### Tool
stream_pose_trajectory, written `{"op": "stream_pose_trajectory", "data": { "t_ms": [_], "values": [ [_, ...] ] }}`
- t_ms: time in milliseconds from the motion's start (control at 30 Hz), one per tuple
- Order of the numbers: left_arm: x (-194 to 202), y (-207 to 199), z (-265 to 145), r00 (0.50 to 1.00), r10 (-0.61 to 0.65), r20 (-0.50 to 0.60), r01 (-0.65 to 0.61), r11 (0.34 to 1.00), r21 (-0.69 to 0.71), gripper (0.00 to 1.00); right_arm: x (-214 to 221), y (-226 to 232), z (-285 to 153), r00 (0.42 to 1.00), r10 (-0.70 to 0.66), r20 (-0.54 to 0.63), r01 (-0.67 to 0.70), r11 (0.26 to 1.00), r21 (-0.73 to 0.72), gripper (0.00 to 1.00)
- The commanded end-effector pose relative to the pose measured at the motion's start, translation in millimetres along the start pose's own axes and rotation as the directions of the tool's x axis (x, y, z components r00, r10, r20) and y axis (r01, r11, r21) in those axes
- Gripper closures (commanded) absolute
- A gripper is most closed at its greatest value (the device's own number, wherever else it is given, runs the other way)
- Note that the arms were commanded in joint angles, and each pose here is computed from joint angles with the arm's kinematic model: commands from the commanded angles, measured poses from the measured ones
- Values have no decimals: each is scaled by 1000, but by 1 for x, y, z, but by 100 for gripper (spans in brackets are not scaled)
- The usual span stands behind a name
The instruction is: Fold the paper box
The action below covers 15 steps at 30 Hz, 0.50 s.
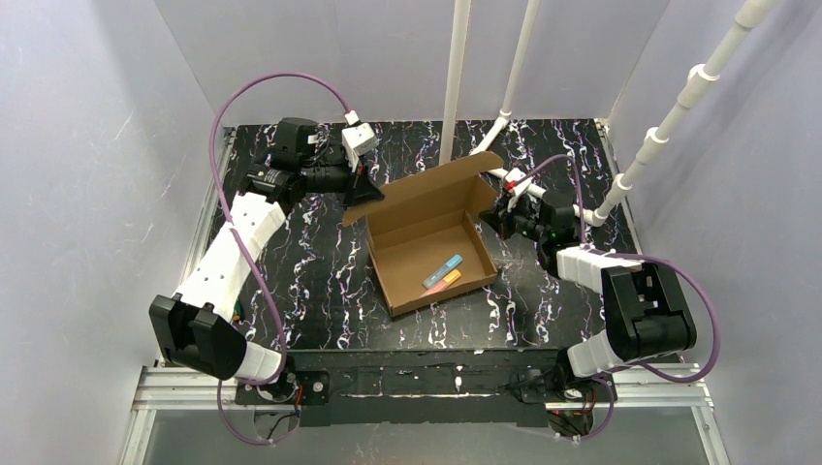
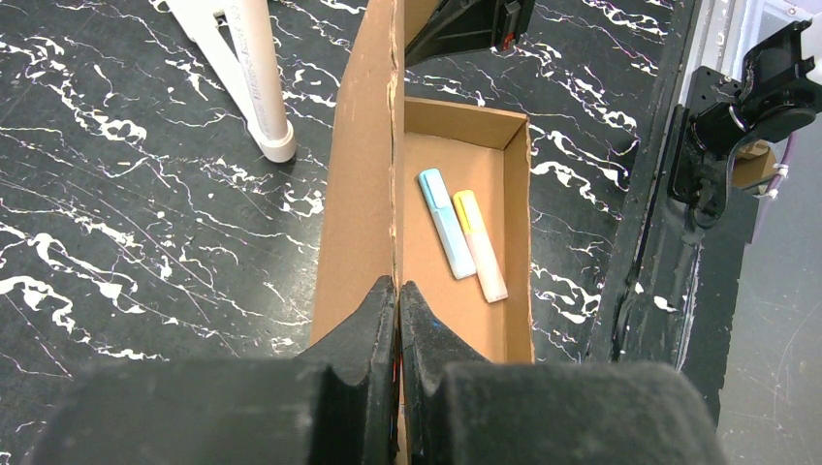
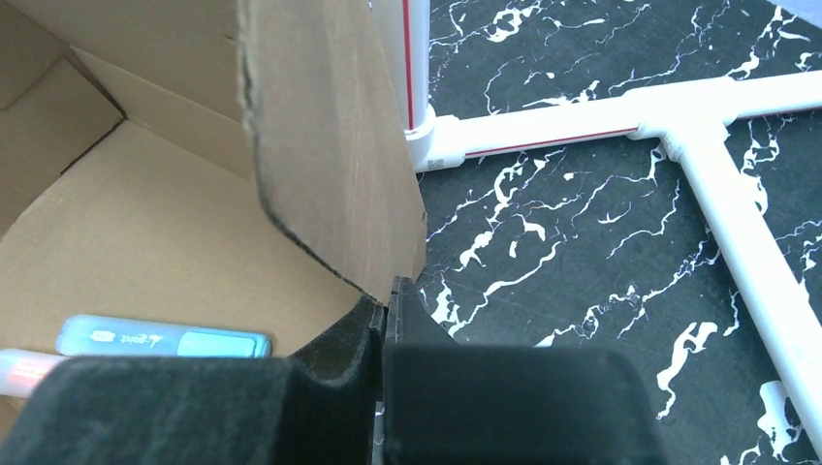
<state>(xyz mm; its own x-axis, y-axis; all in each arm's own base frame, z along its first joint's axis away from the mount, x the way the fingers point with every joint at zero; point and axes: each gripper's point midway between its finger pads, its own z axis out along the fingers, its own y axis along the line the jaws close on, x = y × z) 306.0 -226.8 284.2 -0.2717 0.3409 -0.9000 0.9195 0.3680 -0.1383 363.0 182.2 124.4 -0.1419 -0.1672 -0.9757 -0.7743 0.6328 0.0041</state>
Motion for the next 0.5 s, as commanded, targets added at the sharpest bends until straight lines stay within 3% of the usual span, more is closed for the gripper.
{"op": "stream_pose_trajectory", "data": {
  "t_ms": [0, 467],
  "values": [
    [7, 1, -1, 999, -28, -27, 28, 1000, -4, 100, -48, 11, 8, 996, 16, 88, -12, 999, -48, 99],
    [8, 0, 0, 999, -36, -28, 36, 999, 6, 100, -43, 20, 16, 986, 167, -16, -167, 986, -6, 99]
  ]
}}
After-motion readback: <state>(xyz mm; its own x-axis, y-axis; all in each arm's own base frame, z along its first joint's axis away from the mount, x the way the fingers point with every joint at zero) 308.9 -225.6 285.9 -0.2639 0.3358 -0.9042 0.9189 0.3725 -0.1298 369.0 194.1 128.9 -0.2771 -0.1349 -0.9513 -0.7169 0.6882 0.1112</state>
